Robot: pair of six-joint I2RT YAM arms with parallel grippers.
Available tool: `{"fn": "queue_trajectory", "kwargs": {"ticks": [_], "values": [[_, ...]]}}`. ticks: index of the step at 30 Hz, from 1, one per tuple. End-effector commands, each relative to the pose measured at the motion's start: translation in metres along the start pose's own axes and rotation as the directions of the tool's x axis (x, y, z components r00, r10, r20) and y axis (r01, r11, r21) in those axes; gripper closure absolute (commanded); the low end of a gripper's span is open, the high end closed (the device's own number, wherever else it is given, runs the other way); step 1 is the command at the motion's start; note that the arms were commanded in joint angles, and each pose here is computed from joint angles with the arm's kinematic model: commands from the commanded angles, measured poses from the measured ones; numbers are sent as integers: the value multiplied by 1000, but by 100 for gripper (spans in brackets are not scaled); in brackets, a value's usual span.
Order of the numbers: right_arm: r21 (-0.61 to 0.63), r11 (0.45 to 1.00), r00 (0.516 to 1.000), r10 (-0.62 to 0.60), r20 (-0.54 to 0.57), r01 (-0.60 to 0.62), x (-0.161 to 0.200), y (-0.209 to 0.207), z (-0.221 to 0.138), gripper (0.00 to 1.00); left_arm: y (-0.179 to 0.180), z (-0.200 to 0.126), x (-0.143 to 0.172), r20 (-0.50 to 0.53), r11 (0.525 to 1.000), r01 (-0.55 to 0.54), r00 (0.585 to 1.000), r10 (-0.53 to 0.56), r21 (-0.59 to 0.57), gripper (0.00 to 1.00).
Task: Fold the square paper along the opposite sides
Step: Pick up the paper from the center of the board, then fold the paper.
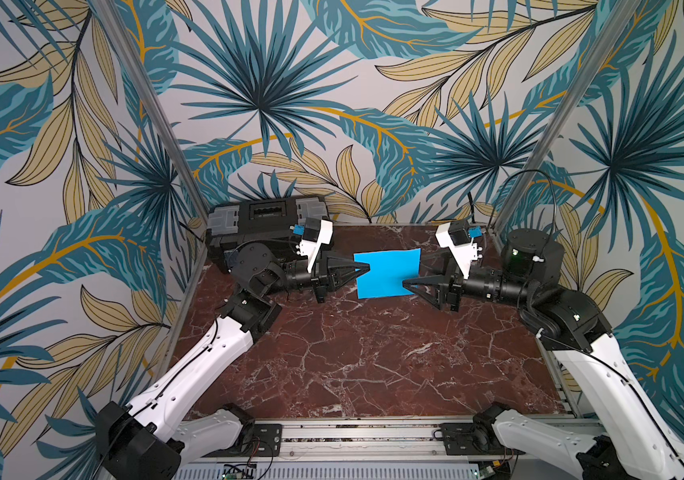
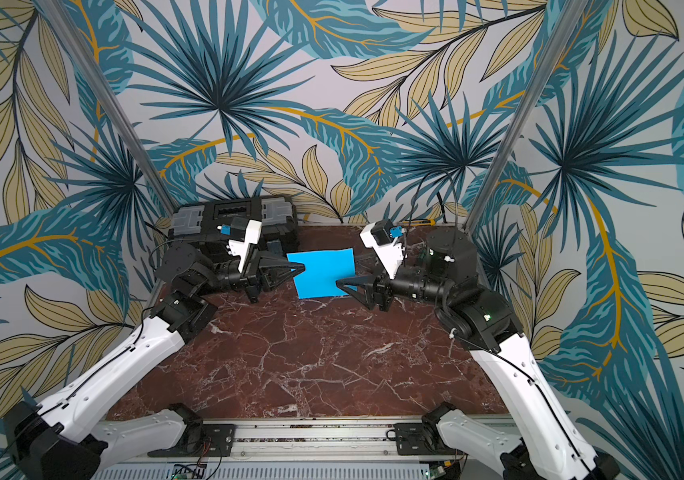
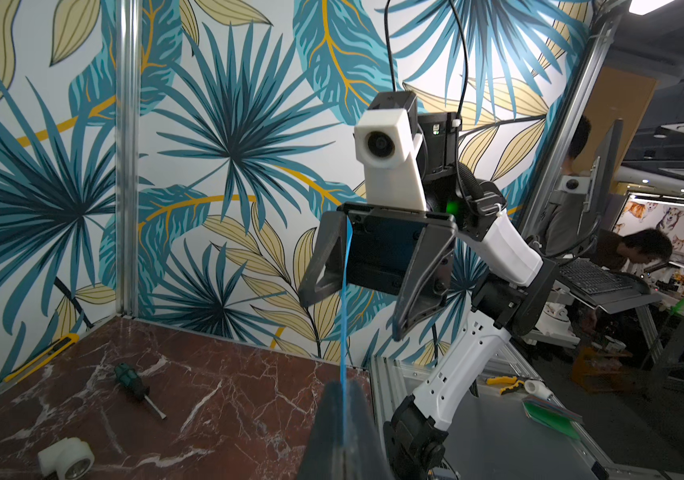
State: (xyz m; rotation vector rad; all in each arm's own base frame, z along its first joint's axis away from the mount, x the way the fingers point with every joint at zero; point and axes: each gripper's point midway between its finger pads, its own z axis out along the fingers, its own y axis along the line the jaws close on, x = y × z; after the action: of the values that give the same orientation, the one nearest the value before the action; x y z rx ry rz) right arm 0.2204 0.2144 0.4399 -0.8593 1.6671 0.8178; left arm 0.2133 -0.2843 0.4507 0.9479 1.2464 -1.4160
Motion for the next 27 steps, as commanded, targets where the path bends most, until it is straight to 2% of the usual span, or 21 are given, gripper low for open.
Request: {"fn": "queue_trajectory", "kwargs": {"ticks": [1,5,12,21,27], "values": [[155,983,993,-105,50,96,-9,-12,-32,30,-25,2,-28,-37,993,-79,996,82,83,100],[184,972,983,-162,85,145,-15,-8,-51,30,-41,3,-41,-68,982,-119,989,130,147,100],[127,976,980,-187,76,176,-14,-5,-43,30,-61,0,-43,-96,960,-118,985,146,256,100],[-40,987,984,-151,100,155,-23,8,-23,32,-54,3,-46,-77,964,-139,984,160,227,100],[-75,984,979,-151,137,162,-25,17,-26,32,-36,6,-45,-71,977,-143,985,156,157,100]]}}
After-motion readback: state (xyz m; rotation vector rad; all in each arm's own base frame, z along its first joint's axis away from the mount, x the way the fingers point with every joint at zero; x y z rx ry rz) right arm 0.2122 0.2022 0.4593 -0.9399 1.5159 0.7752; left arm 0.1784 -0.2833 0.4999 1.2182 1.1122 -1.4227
